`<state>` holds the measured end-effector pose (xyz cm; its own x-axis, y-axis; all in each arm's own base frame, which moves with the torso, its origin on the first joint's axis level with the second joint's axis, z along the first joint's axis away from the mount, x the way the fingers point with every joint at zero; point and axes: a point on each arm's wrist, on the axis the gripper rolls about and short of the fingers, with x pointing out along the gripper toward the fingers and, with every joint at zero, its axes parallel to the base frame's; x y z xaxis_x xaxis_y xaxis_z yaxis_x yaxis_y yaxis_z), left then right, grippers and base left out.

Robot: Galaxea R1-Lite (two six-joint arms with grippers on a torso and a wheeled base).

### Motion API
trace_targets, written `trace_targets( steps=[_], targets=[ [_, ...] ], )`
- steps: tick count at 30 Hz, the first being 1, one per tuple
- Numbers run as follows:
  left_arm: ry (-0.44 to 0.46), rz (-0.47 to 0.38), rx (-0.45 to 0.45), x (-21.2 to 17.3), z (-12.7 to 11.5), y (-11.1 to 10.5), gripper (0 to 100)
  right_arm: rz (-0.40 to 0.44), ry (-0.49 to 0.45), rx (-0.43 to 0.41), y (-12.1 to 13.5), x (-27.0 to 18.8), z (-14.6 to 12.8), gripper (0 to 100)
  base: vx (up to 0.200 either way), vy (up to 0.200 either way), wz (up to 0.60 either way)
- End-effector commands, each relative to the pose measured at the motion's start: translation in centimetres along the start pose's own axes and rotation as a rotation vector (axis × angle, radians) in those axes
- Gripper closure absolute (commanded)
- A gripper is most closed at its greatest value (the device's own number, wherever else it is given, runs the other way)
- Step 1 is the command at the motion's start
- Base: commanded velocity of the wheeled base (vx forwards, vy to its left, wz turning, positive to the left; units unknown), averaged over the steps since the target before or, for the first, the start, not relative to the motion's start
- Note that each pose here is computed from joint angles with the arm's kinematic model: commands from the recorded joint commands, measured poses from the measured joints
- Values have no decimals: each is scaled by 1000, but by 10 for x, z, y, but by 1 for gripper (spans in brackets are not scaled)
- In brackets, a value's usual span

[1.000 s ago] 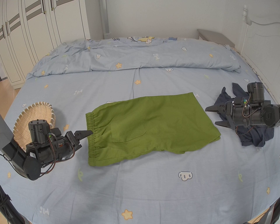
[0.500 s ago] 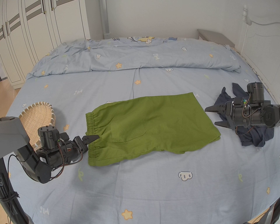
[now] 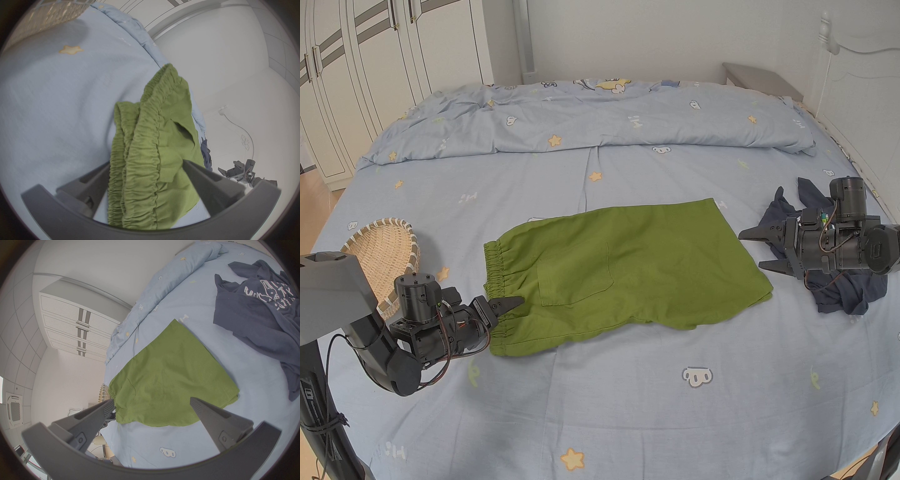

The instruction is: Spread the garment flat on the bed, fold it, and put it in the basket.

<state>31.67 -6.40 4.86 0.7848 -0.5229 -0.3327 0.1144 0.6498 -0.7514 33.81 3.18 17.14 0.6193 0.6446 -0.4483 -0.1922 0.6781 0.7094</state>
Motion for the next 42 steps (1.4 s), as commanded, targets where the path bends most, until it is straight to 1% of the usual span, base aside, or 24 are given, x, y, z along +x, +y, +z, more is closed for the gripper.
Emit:
trace_targets(
  steps=[1,9,16,17,18,19,21,22,23,25,27,28,32,34,38,42],
  targets=[
    [9,-2,-1,2,-2,0,100,2,0,-1,0,0,0,0,0,0,0],
    [12,1,-2,3,-2,2,100,6,-7,-7,-1,1,0,0,0,0,0],
    [12,9,-14,-5,4,1,100,5,-8,-6,-1,0,0,0,0,0,0],
    [4,20,-20,-10,10,0,100,4,-9,-5,-1,0,0,0,0,0,0],
    [4,20,-20,-10,10,0,100,4,-9,-5,-1,0,0,0,0,0,0],
    [22,35,-46,-20,19,1,100,2,-8,-5,-3,0,0,0,0,0,0],
    [41,32,-69,-30,30,1,100,-3,-5,-2,-7,0,0,0,0,0,0],
    [43,31,-73,-31,31,1,100,-2,-6,-1,-8,0,1,0,0,0,0],
    [47,23,-87,-38,40,1,100,2,-3,5,-11,-1,2,0,0,0,0],
    [54,18,-93,-40,43,2,100,12,0,4,-12,-3,2,0,0,0,0],
    [56,19,-93,-43,47,4,100,45,24,1,-22,-5,2,0,0,0,0],
    [57,20,-91,-43,47,4,100,45,28,2,-24,-5,1,0,0,0,0],
    [66,21,-68,-42,45,5,100,21,60,-72,-55,9,2,0,0,0,0],
    [66,21,-68,-42,45,5,100,19,68,-82,-60,15,4,0,0,0,0],
    [65,20,-67,-42,46,5,100,27,70,-93,-70,37,18,0,0,0,0],
    [65,20,-67,-43,45,5,100,23,90,-95,-81,53,23,0,0,0,0]
  ],
)
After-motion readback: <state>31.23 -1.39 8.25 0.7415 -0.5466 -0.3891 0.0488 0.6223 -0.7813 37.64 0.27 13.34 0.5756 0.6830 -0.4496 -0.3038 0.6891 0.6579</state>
